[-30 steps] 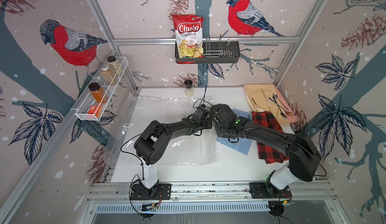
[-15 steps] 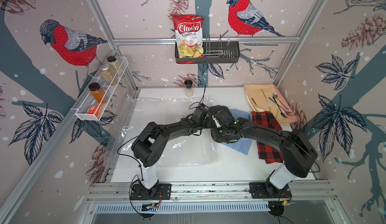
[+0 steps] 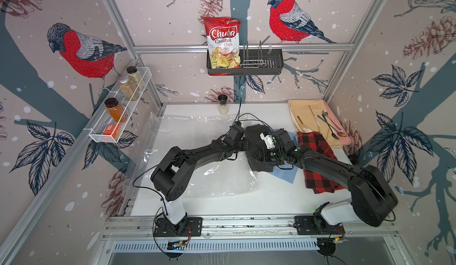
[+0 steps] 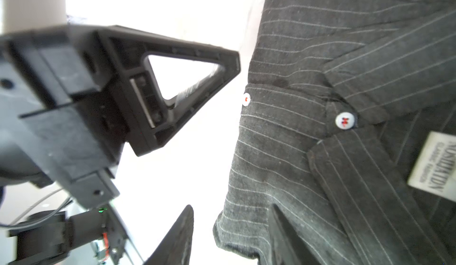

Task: Place the folded shirt into the vacuum bag
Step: Place the shirt in the vacuum bag.

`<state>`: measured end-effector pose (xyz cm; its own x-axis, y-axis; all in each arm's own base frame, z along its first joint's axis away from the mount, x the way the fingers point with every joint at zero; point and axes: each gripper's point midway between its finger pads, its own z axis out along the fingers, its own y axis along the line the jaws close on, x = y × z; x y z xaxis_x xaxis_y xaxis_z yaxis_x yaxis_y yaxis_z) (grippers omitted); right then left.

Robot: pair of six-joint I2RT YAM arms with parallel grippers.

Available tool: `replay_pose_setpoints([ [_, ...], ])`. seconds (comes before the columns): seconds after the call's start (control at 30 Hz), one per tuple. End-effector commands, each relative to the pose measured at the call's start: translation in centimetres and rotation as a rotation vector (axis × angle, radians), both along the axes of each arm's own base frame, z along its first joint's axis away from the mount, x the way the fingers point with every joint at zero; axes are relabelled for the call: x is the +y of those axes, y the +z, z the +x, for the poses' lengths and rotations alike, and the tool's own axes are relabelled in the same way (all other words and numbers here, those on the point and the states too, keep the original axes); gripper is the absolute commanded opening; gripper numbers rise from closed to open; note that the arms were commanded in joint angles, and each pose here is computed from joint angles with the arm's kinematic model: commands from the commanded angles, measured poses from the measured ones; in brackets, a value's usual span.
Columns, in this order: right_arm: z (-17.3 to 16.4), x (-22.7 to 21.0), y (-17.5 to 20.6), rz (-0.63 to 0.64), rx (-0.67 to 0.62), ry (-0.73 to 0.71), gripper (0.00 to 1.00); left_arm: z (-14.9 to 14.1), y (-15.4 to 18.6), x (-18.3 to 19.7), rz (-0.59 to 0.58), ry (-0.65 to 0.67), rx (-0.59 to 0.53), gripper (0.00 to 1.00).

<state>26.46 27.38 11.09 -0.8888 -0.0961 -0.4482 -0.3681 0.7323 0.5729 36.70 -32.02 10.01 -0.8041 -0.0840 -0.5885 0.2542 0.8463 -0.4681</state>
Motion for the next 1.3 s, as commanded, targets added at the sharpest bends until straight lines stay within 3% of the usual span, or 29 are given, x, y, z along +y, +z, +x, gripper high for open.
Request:
replay_pose_setpoints([
  [0.0, -1.1, 1.5, 1.0, 0.121, 0.022, 0.069, 0.44, 0.2, 1.2, -0.2, -0.007, 0.0, -0.032, 0.0],
  [0.2, -2.7, 2.1, -1.7, 0.165, 0.106, 0.1, 0.38, 0.2, 1.7, 0.2, 0.02, 0.014, -0.054, 0.0],
  [0.4, -2.1, 1.1, -6.3, 0.053, 0.167, 0.022, 0.34, 0.0, 1.1, -0.4, 0.018, 0.006, -0.043, 0.0],
  [0.47, -1.5, 0.7, -5.9, 0.03, 0.141, -0.008, 0.34, 0.1, 0.8, -0.5, 0.023, 0.003, -0.039, 0.0],
  [0.63, -0.9, 0.4, -0.4, 0.121, 0.028, -0.021, 0.41, 0.3, -0.1, -0.8, 0.039, -0.004, -0.028, 0.0],
  [0.83, 1.2, -5.4, 2.1, 0.148, -0.043, -0.171, 0.46, 0.7, -0.9, -1.3, 0.076, -0.012, -0.022, 0.0],
  [1.07, 3.2, -13.5, -0.4, 0.119, 0.0, -0.34, 0.5, 1.1, -1.0, -2.1, 0.145, -0.02, -0.038, 0.0],
  [1.27, 3.9, -15.0, -2.7, 0.115, 0.059, -0.356, 0.53, 1.3, -1.1, -2.3, 0.181, -0.02, -0.046, 0.0],
])
